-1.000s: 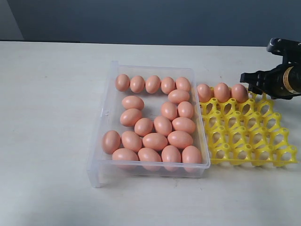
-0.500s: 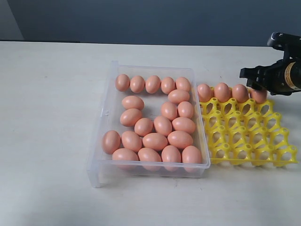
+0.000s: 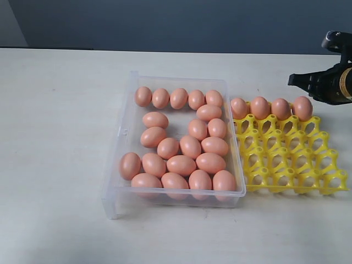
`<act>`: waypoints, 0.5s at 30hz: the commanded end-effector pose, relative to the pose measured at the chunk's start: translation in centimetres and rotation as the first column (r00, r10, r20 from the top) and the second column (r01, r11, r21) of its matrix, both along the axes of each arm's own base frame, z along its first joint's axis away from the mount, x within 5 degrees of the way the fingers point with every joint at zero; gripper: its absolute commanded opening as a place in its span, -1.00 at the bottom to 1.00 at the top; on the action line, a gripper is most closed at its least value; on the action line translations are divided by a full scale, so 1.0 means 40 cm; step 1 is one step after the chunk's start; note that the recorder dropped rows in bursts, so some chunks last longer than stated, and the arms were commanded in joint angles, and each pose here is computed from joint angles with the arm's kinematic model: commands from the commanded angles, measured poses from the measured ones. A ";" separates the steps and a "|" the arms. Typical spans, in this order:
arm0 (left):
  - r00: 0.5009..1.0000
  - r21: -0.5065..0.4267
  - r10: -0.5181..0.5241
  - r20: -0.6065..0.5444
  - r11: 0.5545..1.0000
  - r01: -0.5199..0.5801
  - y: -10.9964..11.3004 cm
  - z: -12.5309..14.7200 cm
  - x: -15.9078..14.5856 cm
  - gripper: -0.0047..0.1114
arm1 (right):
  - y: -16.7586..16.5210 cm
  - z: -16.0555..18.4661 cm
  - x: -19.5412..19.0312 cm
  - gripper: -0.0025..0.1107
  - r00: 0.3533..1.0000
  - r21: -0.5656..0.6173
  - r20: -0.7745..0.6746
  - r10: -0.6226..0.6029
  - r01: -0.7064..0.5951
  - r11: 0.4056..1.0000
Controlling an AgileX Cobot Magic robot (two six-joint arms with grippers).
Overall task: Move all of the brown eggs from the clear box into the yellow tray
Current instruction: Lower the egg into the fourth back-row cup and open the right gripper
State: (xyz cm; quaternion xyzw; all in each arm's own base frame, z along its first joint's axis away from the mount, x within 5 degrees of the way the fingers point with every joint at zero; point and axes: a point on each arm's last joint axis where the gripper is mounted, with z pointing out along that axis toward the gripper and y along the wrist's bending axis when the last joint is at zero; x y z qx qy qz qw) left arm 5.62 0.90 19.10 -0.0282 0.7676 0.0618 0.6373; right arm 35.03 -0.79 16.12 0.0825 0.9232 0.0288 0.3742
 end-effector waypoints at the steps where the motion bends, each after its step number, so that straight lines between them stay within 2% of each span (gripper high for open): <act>1: 1.000 -0.002 -0.003 0.006 1.000 0.003 -0.001 -0.002 0.001 -0.71 | 0.001 0.006 -0.002 -0.95 1.000 0.017 0.003 0.012 -0.012 1.000; 6: 1.000 -0.002 -0.003 0.006 1.000 0.003 -0.001 -0.002 0.001 -0.71 | 0.002 0.000 -0.002 -0.95 1.000 0.021 -0.004 0.015 -0.015 1.000; 15: 1.000 -0.002 -0.003 0.006 1.000 0.003 -0.001 -0.002 0.001 -0.71 | 0.021 -0.085 0.001 -0.96 0.991 0.090 -0.109 0.073 -0.063 0.994</act>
